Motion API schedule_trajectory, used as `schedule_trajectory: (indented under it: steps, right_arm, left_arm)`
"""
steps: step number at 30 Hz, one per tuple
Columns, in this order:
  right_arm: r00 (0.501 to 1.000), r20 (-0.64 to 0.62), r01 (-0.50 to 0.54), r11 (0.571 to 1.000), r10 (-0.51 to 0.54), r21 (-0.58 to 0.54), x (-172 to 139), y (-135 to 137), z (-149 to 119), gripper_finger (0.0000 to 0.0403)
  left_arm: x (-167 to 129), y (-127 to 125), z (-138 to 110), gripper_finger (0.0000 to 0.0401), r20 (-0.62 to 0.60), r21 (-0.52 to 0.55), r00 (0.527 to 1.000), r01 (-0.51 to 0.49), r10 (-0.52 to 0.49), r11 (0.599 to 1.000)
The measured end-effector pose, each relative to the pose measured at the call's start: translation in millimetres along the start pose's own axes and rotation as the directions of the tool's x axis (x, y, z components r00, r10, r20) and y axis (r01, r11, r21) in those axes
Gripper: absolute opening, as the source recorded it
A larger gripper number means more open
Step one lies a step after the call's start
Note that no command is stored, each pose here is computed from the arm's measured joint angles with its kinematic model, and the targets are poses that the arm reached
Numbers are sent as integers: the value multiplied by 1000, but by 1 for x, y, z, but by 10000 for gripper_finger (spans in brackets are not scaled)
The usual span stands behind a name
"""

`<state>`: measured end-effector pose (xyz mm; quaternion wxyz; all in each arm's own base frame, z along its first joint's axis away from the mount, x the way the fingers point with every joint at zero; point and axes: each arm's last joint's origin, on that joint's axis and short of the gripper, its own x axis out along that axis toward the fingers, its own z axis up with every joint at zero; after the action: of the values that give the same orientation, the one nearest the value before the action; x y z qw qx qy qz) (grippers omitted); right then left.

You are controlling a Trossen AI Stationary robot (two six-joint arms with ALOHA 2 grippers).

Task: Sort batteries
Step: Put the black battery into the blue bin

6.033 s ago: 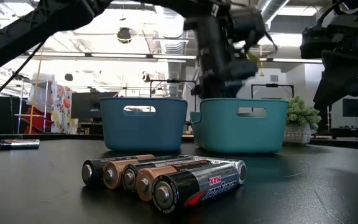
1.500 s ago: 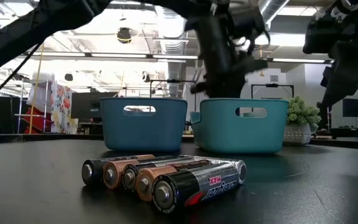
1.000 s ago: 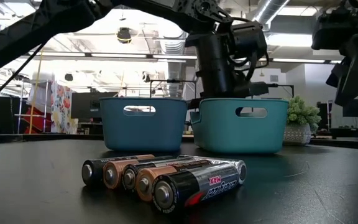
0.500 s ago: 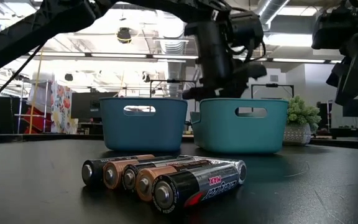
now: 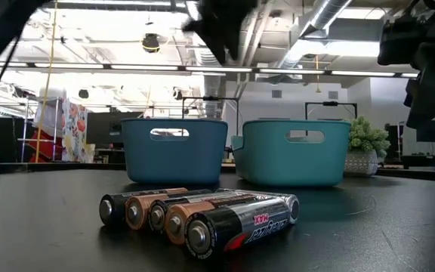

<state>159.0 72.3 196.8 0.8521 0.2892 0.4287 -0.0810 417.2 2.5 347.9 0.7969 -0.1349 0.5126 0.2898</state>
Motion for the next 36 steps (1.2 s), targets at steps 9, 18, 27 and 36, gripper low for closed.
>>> schedule_trajectory:
  steps: [9,18,27,36]
  right_arm:
    - [999,46,10,986,-18,169,0,0,2,127]
    - [999,46,8,975,-19,222,0,0,2,127]
    - [999,46,6,963,-19,271,0,0,2,127]
    - [995,85,24,961,-49,275,0,-1,3,127]
  left_arm:
    - [-80,-16,-92,139,139,60,987,-92,83,994]
    - [-123,-10,-219,139,174,86,984,27,-42,996]
    - [-119,-7,-305,139,8,12,995,98,-98,995]
    - [-105,-10,-355,139,-93,-186,988,104,-123,977]
